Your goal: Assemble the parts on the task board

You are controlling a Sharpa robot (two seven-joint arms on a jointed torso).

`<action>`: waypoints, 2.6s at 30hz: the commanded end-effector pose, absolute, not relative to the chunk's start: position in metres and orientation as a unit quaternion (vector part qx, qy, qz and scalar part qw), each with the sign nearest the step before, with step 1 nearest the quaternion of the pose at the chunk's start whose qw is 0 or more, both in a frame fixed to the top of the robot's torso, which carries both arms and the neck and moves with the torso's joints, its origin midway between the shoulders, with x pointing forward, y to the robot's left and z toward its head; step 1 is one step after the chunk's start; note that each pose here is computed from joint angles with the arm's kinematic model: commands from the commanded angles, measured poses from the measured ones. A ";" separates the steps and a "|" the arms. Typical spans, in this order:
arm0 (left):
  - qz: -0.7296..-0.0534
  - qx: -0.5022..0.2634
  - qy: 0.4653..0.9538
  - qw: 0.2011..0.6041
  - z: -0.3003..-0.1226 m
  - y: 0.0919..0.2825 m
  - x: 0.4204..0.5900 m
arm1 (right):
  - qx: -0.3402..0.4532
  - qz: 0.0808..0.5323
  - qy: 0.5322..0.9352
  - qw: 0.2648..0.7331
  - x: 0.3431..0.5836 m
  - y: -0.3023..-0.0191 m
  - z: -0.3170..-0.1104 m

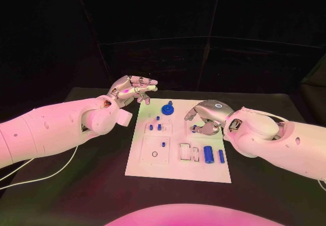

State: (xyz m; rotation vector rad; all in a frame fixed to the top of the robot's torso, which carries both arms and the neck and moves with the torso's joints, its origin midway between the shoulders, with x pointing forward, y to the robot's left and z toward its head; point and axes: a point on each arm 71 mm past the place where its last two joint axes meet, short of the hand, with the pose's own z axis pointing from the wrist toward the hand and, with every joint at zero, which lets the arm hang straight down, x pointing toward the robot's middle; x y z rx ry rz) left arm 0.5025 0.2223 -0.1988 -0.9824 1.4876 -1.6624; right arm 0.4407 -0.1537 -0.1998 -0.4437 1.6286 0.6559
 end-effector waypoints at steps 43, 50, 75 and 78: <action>-0.643 -0.379 0.574 0.336 -0.203 0.220 0.502 | -0.226 0.221 0.774 0.549 0.464 -0.154 -0.229; -0.643 -0.379 0.575 0.336 -0.203 0.221 0.502 | -0.221 0.225 0.769 0.556 0.464 -0.153 -0.229; -0.643 -0.379 0.576 0.334 -0.203 0.221 0.501 | -0.205 0.240 0.752 0.579 0.465 -0.152 -0.225; -0.642 -0.379 0.576 0.335 -0.203 0.222 0.501 | -0.202 0.240 0.750 0.582 0.465 -0.152 -0.224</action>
